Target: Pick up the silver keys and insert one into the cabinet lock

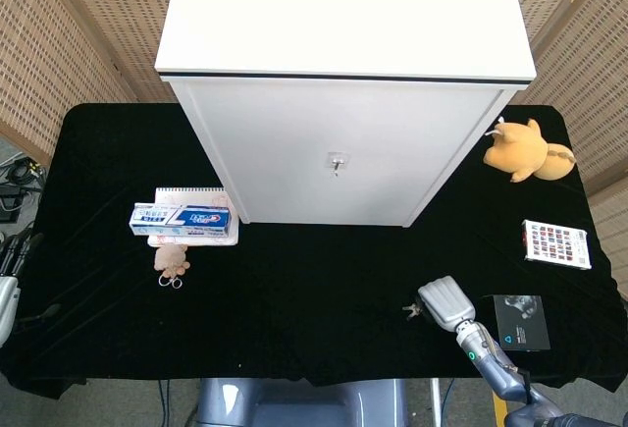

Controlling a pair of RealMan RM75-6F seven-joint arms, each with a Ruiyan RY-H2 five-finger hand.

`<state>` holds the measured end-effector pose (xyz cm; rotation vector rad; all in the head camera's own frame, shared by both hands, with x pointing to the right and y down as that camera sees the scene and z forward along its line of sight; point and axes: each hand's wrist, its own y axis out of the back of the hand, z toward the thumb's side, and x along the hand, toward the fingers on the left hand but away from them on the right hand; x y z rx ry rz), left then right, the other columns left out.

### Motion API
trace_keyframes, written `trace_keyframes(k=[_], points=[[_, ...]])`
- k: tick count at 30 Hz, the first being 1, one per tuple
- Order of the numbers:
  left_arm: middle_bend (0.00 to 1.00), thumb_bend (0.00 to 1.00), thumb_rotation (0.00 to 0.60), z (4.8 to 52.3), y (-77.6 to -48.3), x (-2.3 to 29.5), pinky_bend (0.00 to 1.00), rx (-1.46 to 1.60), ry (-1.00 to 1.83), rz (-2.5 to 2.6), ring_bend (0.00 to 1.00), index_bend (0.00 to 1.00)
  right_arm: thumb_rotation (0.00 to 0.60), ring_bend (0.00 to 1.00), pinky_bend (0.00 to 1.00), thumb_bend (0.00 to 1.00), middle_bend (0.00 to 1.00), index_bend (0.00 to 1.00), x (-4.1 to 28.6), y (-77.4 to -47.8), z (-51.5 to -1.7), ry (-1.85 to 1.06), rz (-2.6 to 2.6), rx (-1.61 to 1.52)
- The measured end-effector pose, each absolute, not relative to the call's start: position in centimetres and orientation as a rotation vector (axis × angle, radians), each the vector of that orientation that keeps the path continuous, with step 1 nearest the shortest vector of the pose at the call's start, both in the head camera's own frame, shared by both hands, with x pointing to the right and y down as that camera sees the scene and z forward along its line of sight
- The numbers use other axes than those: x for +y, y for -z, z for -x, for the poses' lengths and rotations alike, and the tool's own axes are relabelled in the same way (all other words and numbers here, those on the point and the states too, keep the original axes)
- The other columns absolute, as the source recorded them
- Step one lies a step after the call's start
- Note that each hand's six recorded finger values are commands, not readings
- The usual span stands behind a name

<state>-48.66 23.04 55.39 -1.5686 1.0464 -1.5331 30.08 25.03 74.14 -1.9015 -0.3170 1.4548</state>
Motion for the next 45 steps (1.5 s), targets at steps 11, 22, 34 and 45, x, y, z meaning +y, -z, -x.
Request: trace_keyframes(k=[11, 22, 34, 45], points=[[0.00, 0.00, 0.600, 48.6, -55.4, 23.0, 0.00, 1.046, 1.533, 1.569, 0.00, 0.00, 0.600, 0.81, 0.93, 0.67, 0.87, 0.69, 24.7, -73.4, -29.6, -1.388, 1.890, -0.363], [0.00, 0.00, 0.600, 48.6, -55.3, 23.1, 0.00, 1.046, 1.531, 1.570, 0.00, 0.00, 0.600, 0.81, 0.93, 0.68, 0.89, 0.72, 24.0, -71.5, -28.7, -1.234, 1.831, -0.403], [0.00, 0.00, 0.600, 48.6, -55.1, 23.1, 0.00, 1.053, 1.524, 1.573, 0.00, 0.00, 0.600, 0.81, 0.93, 0.69, 0.89, 0.75, 20.5, -66.0, -27.1, -0.941, 1.629, -0.418], [0.00, 0.00, 0.600, 48.7, -55.0, 23.0, 0.00, 1.062, 1.519, 1.577, 0.00, 0.00, 0.600, 0.80, 0.93, 0.69, 0.89, 0.75, 15.8, -60.5, -24.3, -0.768, 1.428, -0.391]])
